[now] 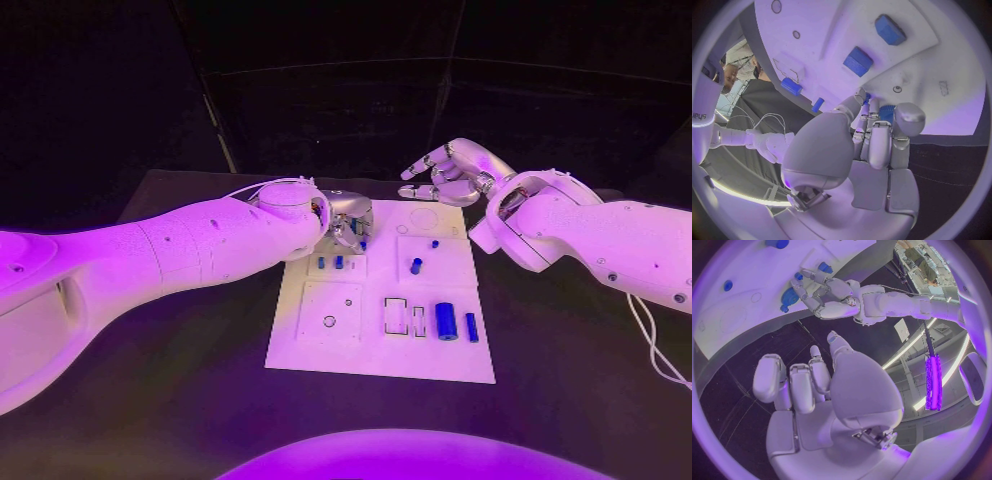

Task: Assemble the parts on the task board

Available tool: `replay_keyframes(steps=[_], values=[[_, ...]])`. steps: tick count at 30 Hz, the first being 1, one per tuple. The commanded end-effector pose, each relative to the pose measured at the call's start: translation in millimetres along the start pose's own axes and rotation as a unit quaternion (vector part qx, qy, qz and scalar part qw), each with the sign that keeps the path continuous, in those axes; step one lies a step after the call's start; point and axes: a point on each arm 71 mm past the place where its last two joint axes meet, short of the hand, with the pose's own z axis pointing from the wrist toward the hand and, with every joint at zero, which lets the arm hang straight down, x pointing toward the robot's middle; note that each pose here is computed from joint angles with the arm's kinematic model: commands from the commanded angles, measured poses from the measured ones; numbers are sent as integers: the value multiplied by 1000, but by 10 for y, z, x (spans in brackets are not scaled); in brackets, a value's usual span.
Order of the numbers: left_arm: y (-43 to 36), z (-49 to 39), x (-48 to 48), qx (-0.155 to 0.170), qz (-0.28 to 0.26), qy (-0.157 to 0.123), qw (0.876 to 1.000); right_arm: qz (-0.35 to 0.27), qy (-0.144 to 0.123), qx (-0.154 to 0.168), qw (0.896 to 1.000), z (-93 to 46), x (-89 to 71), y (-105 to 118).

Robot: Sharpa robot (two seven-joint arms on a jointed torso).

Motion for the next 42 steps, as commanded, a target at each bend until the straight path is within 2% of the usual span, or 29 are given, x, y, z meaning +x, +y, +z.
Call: replay_keyframes(steps=[1, 11, 24, 30, 37, 42], values=[[-2, 10, 29, -4, 3, 10, 1000, 1, 1, -5, 1000, 7, -2, 19], [15, 27, 60, -7, 2, 15, 1000, 1, 1, -5, 1000, 7, 1, 23], [53, -10, 15, 4, -1, -25, 1000, 1, 0, -5, 1000, 4, -3, 22], [63, -81, -8, 11, -18, -45, 999, 0, -3, -4, 1000, 0, -16, 10], [61, -210, -154, 17, -49, -76, 996, -1, -6, -2, 1000, -1, -32, -10], [119, -322, -201, 15, -70, -83, 994, -2, -6, -1, 1000, 2, -34, -16]])
